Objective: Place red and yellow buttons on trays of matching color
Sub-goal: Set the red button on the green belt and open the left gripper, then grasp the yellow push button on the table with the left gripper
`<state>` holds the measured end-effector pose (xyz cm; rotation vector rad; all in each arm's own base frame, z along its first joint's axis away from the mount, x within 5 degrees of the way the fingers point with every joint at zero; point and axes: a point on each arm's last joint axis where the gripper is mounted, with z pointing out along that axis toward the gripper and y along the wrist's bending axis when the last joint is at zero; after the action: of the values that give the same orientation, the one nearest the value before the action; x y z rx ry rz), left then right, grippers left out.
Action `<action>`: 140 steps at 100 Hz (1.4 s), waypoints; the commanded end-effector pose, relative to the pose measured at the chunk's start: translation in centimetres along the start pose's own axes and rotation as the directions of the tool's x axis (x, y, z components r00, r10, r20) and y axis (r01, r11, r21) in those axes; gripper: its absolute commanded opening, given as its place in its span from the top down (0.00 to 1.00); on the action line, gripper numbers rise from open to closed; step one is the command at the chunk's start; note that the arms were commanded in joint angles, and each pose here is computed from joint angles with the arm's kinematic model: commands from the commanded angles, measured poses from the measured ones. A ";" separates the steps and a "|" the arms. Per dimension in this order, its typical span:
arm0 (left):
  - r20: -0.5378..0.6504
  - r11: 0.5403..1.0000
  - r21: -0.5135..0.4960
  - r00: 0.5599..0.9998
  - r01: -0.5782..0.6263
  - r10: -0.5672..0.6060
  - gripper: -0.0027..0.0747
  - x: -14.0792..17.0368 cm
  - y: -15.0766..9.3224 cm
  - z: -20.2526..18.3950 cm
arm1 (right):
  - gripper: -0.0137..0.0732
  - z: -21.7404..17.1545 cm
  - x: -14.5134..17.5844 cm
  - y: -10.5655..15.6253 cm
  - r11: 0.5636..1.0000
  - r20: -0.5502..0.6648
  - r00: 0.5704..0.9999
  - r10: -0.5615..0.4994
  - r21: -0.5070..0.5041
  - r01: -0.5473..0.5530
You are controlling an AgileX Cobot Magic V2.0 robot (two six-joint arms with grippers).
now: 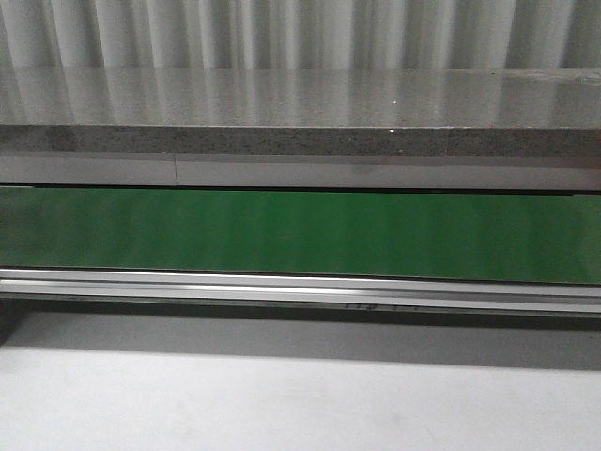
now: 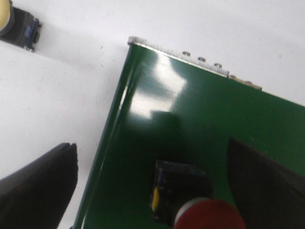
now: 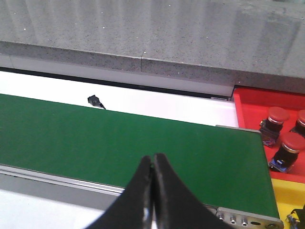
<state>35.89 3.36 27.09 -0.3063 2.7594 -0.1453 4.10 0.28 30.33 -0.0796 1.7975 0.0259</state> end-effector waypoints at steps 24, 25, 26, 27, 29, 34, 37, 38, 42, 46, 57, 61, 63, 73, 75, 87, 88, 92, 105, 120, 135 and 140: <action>0.165 0.988 -0.014 0.975 0.156 -0.151 0.17 -2.8 4.4 -4.1 | 0.91 -0.3 -1.4 -0.1 1.000 0.086 0.996 -0.017 0.009 0.016; 0.158 0.987 -0.016 0.975 0.160 -0.155 0.17 -2.9 4.6 -3.9 | 0.91 -0.3 -1.4 -0.1 1.000 0.086 0.996 -0.017 0.009 0.016; 0.152 0.986 -0.015 0.975 0.165 -0.161 0.17 -2.9 4.7 -3.8 | 0.91 -0.3 -1.4 -0.1 1.000 0.086 0.996 -0.017 0.009 0.016; 0.148 0.985 -0.018 0.975 0.172 -0.167 0.17 -3.0 5.0 -3.7 | 0.91 -0.3 -1.4 -0.1 1.000 0.086 0.996 -0.017 0.009 0.016; 0.139 0.983 -0.022 0.974 0.182 -0.177 0.17 -3.0 5.4 -3.6 | 0.91 -0.3 -1.4 -0.1 1.000 0.086 0.996 -0.017 0.009 0.016; 0.114 0.979 -0.030 0.973 0.204 -0.199 0.17 -3.2 6.3 -2.9 | 0.91 -0.3 -1.4 -0.1 1.000 0.086 0.996 -0.017 0.009 0.016; 0.103 0.976 -0.034 0.973 0.213 -0.208 0.17 -3.4 6.7 -2.5 | 0.91 -0.3 -1.4 -0.1 1.000 0.086 0.996 -0.017 0.009 0.016; 0.100 0.976 -0.036 0.972 0.217 -0.212 0.17 -3.4 6.8 -2.4 | 0.91 -0.3 -1.4 -0.1 1.000 0.086 0.996 -0.017 0.009 0.016; 0.090 0.973 -0.040 0.971 0.226 -0.222 0.17 -3.6 7.3 -1.9 | 0.91 -0.3 -1.4 -0.1 1.000 0.086 0.996 -0.017 0.009 0.016; 0.079 0.972 -0.042 0.971 0.230 -0.226 0.17 -3.9 7.5 -1.3 | 0.91 -0.3 -1.4 -0.1 1.000 0.086 0.996 -0.017 0.009 0.016; 0.067 0.970 -0.047 0.969 0.240 -0.236 0.17 -4.7 8.2 0.1 | 0.91 -0.3 -1.4 -0.1 1.000 0.086 0.996 -0.017 0.009 0.016; 0.059 0.969 -0.048 0.970 0.241 -0.238 0.17 -5.1 8.4 0.8 | 0.91 -0.3 -1.4 -0.1 1.000 0.086 0.996 -0.017 0.009 0.016; 0.056 0.969 -0.049 0.970 0.241 -0.238 0.17 -5.2 8.4 1.1 | 0.91 -0.3 -1.4 -0.1 1.000 0.086 0.996 -0.017 0.009 0.016; 0.059 0.969 -0.049 0.969 0.242 -0.239 0.17 -6.2 8.8 2.4 | 0.91 -0.3 -1.4 -0.1 1.000 0.086 0.996 -0.017 0.009 0.016; 0.062 0.969 -0.049 0.969 0.242 -0.239 0.17 -6.4 8.8 2.7 | 0.91 -0.3 -1.4 -0.1 1.000 0.086 0.996 -0.017 0.009 0.016; 0.079 0.969 -0.051 0.968 0.241 -0.236 0.17 -7.5 9.2 3.9 | 0.91 -0.3 -1.4 -0.1 1.000 0.086 0.996 -0.017 0.009 0.016; 0.080 0.969 -0.053 0.969 0.239 -0.235 0.17 -7.5 9.2 4.0 | 0.91 -0.3 -1.4 -0.1 1.000 0.086 0.996 -0.017 0.009 0.016; 0.085 0.970 -0.054 0.968 0.239 -0.234 0.17 -7.8 9.3 4.3 | 0.91 -0.3 -1.4 -0.1 1.000 0.086 0.996 -0.017 0.009 0.016; 0.083 0.969 -0.057 0.969 0.239 -0.234 0.17 -8.2 9.6 5.4 | 0.91 -0.3 -1.4 -0.1 1.000 0.086 0.996 -0.017 0.009 0.016; 0.097 0.969 -0.057 0.967 0.241 -0.234 0.31 -8.4 9.7 5.9 | 0.91 -0.3 -1.4 -0.1 1.000 0.086 0.996 -0.017 0.009 0.016; 0.106 0.969 -0.057 0.967 0.240 -0.233 0.64 -8.5 9.8 5.9 | 0.91 -0.3 -1.4 -0.1 1.000 0.086 0.996 -0.017 0.009 0.016; 0.106 0.969 -0.057 0.967 0.240 -0.233 0.72 -8.5 9.8 5.9 | 0.91 -0.3 -1.4 -0.1 1.000 0.086 0.996 -0.017 0.009 0.016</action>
<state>43.75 14.30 19.47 -0.6525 2.7465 -0.1003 4.10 0.28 30.33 -0.0796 1.7975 0.0259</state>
